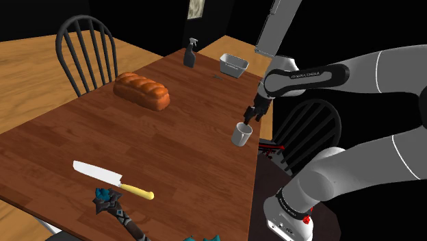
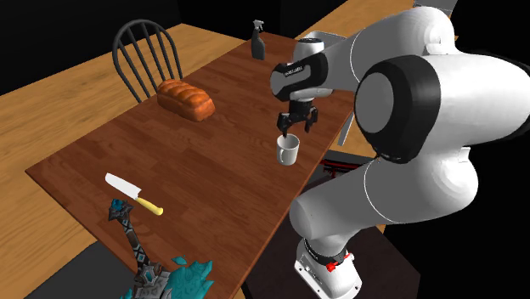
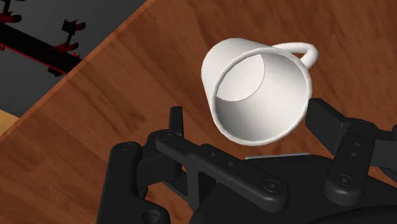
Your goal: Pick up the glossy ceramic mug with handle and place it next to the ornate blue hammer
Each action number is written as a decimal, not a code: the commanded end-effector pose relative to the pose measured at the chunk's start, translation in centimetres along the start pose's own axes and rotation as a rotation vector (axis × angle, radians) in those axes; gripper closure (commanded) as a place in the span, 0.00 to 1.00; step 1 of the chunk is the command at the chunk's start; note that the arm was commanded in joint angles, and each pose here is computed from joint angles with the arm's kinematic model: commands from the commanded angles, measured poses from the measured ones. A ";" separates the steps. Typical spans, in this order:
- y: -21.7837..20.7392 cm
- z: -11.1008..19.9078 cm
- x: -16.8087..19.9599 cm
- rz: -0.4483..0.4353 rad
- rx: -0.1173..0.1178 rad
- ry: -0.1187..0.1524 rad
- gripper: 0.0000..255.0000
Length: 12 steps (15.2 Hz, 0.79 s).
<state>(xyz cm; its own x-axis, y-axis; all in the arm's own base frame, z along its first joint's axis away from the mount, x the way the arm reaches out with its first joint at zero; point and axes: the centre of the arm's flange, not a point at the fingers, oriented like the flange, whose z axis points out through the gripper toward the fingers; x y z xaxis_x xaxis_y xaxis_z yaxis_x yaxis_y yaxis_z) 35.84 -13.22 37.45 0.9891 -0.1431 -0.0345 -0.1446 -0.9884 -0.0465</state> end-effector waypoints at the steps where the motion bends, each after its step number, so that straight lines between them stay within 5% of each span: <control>1: 1.3 2.1 0.9 0.010 0.003 -0.003 0.00; 12: 1.7 6.6 1.1 0.012 0.004 -0.004 0.00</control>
<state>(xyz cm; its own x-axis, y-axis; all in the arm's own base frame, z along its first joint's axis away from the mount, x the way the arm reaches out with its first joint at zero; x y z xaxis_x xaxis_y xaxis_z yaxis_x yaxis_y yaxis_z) 36.49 -14.72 30.81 0.9872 -0.1546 -0.0399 -0.1565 -0.9864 -0.0497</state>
